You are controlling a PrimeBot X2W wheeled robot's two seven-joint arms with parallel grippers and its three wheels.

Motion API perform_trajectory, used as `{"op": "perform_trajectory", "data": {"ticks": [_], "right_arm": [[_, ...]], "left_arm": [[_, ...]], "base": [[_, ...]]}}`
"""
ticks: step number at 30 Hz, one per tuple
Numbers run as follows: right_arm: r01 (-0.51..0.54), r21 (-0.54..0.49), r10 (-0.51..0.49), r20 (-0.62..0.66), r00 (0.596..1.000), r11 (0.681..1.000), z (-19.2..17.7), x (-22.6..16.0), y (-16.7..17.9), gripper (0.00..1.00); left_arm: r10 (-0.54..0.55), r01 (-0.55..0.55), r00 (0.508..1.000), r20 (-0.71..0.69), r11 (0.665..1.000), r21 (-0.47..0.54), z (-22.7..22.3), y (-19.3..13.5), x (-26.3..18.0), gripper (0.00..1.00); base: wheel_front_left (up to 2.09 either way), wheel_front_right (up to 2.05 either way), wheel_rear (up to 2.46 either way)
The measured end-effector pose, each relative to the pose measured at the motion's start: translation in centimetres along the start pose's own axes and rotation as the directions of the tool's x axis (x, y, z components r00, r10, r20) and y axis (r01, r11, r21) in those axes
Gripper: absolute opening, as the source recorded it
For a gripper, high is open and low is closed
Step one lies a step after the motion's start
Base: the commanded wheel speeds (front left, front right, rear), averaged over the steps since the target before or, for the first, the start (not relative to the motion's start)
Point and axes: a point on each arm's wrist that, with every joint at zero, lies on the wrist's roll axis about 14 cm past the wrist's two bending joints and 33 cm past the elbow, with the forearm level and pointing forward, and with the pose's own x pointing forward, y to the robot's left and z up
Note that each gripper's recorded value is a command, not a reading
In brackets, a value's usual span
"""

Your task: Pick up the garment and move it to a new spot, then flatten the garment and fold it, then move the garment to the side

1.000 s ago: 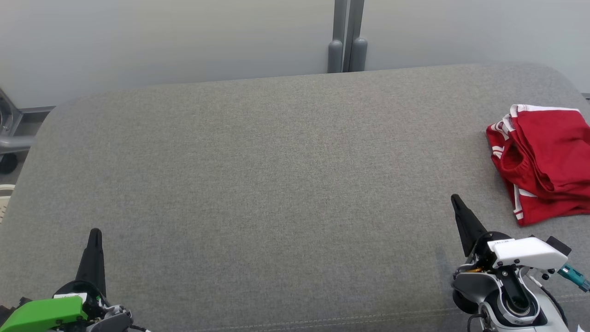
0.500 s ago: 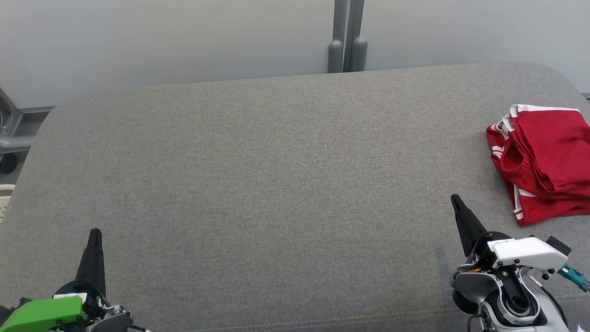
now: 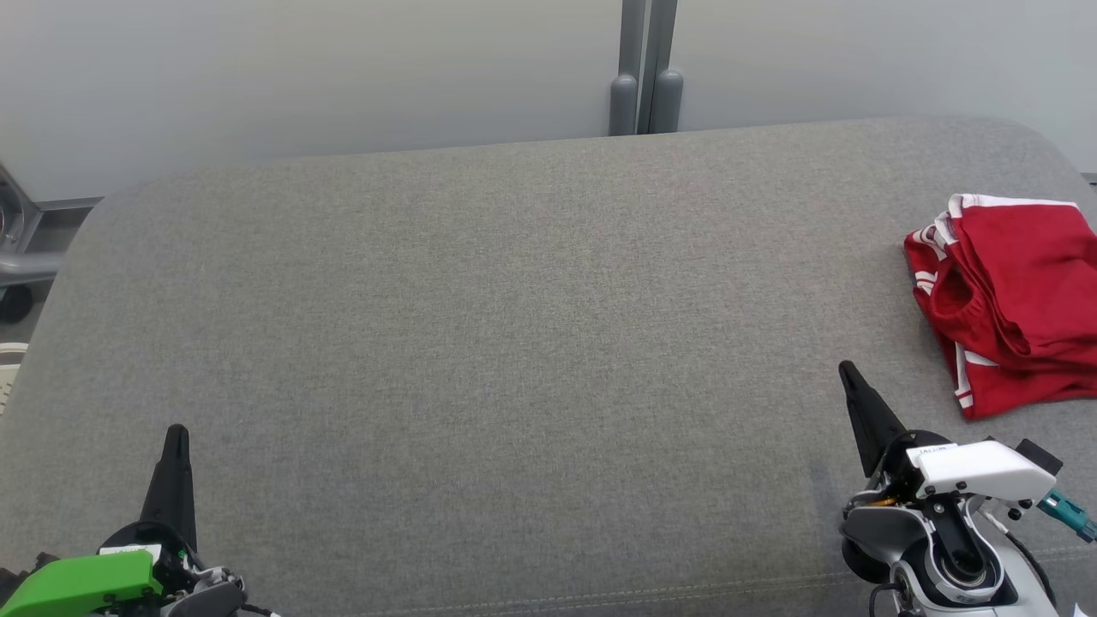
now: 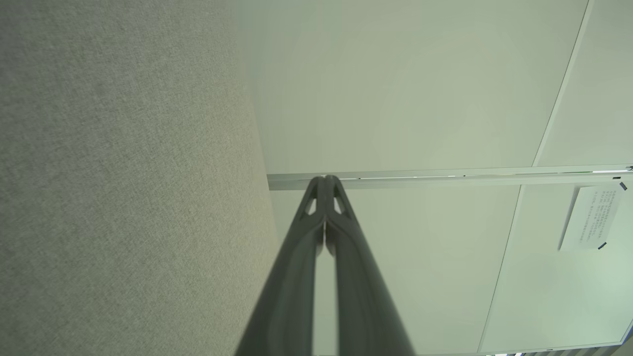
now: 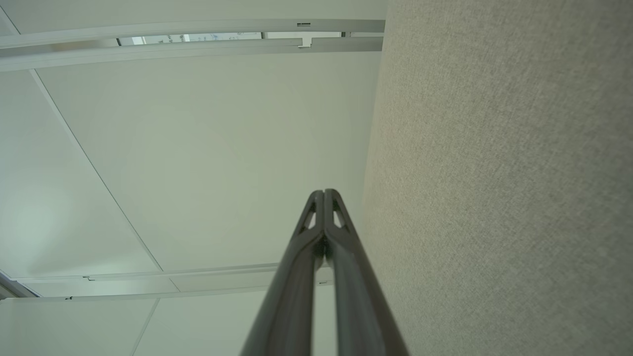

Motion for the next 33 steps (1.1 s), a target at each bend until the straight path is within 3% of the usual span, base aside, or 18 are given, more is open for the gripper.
{"op": "perform_trajectory", "data": {"ticks": [33], "right_arm": [[0.000,0.000,0.000,0.001,1.000,1.000,0.01,0.00,0.01,0.00]], "left_arm": [[0.000,0.000,1.000,0.001,1.000,0.001,0.01,0.01,-0.01,0.00]], "base": [[0.00,0.00,0.00]]}}
